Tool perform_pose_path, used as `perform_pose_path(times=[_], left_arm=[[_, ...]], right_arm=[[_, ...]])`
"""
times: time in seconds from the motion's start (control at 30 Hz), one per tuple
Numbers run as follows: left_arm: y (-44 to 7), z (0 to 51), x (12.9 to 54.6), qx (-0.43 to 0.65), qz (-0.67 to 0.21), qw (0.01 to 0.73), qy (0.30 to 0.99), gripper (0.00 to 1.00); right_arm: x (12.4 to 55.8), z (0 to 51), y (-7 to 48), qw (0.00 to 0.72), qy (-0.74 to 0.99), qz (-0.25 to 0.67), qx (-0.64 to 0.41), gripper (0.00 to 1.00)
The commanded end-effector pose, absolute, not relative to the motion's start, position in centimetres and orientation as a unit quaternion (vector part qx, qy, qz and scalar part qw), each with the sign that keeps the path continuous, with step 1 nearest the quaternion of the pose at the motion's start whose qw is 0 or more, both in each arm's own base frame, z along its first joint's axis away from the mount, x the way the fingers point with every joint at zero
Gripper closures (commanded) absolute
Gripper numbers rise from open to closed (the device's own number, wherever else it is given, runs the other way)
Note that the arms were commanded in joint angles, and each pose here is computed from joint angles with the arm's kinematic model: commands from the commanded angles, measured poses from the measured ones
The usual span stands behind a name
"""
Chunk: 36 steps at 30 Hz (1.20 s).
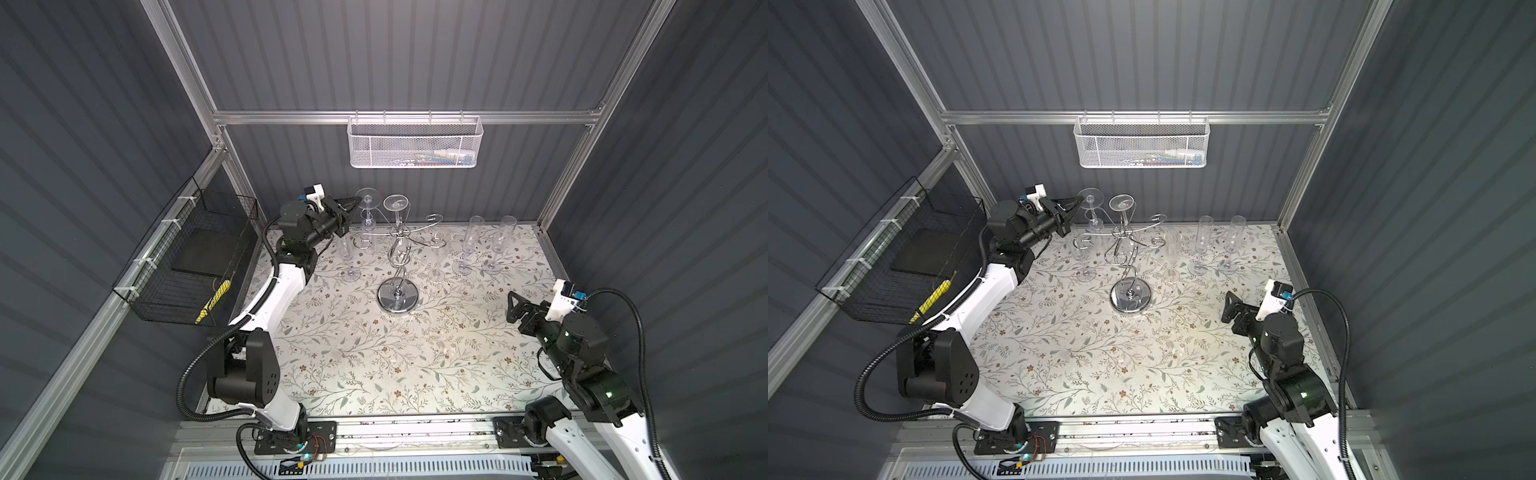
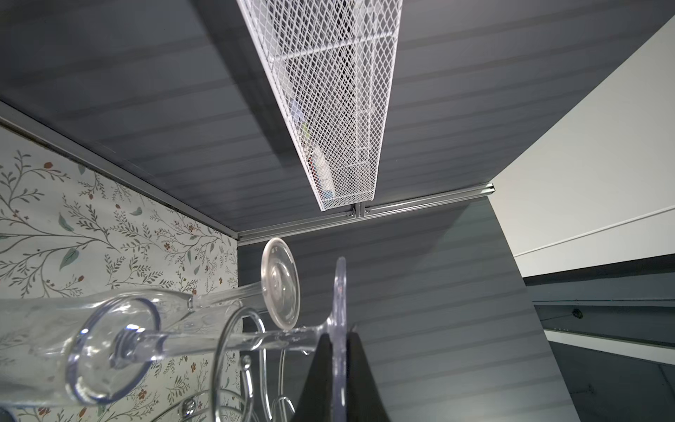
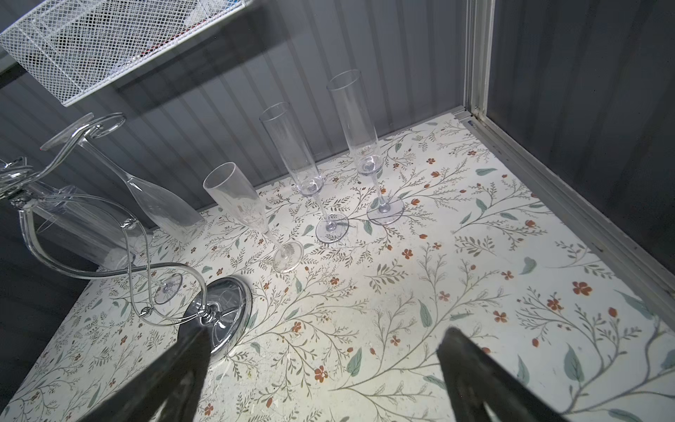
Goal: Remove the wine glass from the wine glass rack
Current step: 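Close the left gripper on the hanging flute's foot at the rack arm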
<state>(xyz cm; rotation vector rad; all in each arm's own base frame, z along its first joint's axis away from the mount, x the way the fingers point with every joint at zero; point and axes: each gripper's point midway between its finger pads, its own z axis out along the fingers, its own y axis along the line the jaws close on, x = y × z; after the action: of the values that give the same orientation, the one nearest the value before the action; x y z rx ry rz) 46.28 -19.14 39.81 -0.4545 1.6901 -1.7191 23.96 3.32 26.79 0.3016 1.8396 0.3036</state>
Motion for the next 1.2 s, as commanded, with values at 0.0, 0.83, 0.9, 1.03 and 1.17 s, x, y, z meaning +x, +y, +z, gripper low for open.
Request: perform_pose_path(times=[0.0,0.83,0.9,1.03,1.17], left_arm=[[-20.2,42.0,45.9,-0.141,-0.677,0.342,0.636,1.0],[-20.4,43.5,39.2,-0.112,-0.687,0.333,0.636,1.0],[-19.9,43.6,38.7,-0.119,-0.683,0.342,0.635,1.0],[-19.2,44.1,37.6,-0.128,-0.675,0.357,0.633,1.0],[-18.0,44.5,36.4,-0.144,-0.654,0.386,0.635,1.0]], right_arm=[[23.9,26.9,3.0,0.589,0.787,0.126,0.138,0.01],[23.7,27.1,3.3,0.577,0.794,0.135,0.139,0.01],[23.6,27.3,3.3,0.577,0.793,0.138,0.139,0.01],[23.3,27.5,3.1,0.569,0.797,0.138,0.146,0.01],[22.9,28.0,2.7,0.566,0.795,0.141,0.166,0.01]])
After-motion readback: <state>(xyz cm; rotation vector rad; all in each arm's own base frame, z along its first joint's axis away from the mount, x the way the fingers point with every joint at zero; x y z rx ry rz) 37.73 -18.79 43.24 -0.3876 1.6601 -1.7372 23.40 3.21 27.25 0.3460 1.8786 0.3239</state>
